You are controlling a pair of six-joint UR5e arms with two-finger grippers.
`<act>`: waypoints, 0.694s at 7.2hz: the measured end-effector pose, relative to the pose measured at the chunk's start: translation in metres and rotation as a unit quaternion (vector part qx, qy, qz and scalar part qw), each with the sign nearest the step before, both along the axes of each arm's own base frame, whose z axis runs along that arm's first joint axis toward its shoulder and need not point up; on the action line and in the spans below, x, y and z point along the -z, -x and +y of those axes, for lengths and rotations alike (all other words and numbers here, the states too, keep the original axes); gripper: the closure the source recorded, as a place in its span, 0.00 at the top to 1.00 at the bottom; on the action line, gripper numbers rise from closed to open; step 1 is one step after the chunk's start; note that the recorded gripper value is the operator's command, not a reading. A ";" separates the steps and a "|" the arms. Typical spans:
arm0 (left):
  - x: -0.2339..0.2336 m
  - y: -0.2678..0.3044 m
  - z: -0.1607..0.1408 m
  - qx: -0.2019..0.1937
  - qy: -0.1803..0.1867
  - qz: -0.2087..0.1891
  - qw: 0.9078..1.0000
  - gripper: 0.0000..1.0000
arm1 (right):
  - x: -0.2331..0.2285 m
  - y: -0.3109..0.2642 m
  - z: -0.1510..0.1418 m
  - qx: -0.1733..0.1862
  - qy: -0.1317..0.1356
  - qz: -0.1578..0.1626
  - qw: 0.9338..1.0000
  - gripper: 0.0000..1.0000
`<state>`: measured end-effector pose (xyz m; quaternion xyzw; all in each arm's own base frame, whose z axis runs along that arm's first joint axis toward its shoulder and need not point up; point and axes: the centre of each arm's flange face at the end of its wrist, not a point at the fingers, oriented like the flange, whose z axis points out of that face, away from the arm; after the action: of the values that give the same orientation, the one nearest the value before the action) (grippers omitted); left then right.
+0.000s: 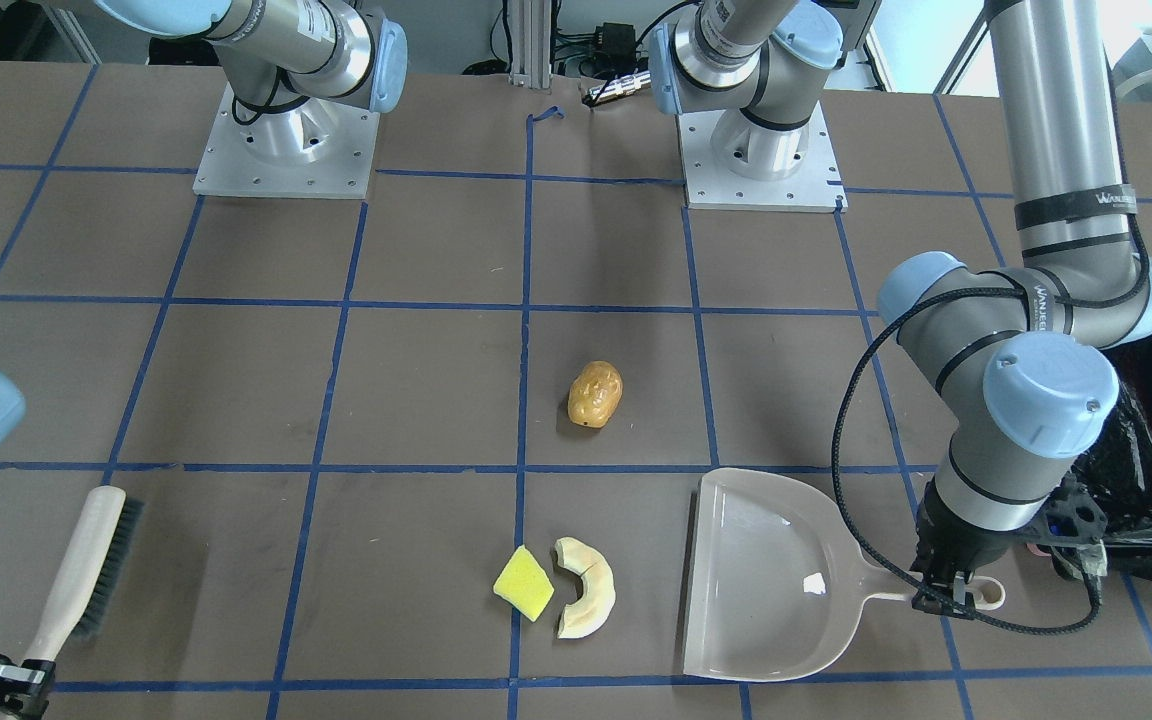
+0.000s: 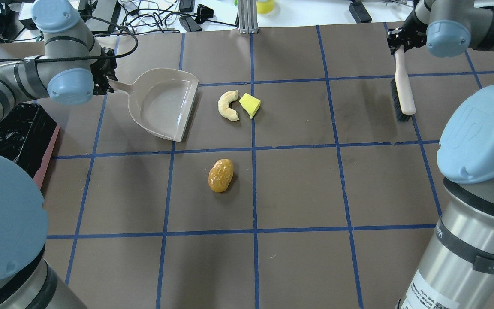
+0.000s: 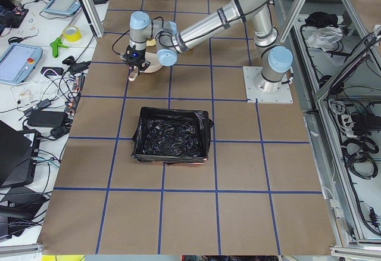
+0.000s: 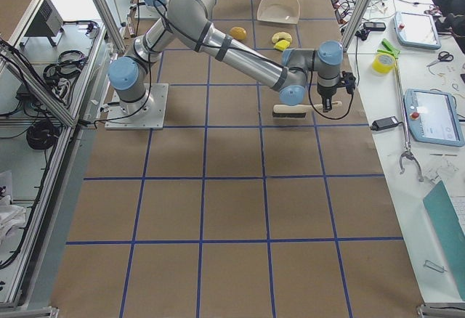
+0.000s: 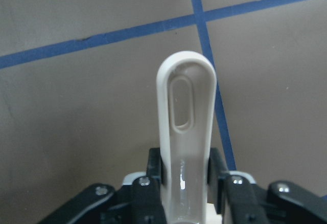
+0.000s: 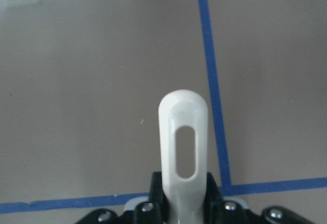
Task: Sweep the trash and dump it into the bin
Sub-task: 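Lift the brush with the right gripper and sweep the peel and sponge into the dustpan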
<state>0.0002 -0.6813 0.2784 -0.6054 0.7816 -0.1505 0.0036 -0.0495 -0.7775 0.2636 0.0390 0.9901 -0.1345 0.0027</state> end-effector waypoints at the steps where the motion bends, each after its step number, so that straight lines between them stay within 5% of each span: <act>1: -0.007 0.009 0.002 0.001 0.000 -0.027 1.000 0.00 | -0.004 -0.032 -0.001 0.006 0.004 -0.005 1.000 0.10; 5: -0.002 0.092 0.013 -0.055 0.009 -0.049 0.997 0.00 | -0.015 -0.134 0.001 0.012 0.032 -0.021 0.999 0.10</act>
<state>-0.0916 -0.6687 0.2802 -0.6393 0.7447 -0.1864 0.0450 0.0841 -0.7769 0.2783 0.0534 0.9846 -0.1650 0.0228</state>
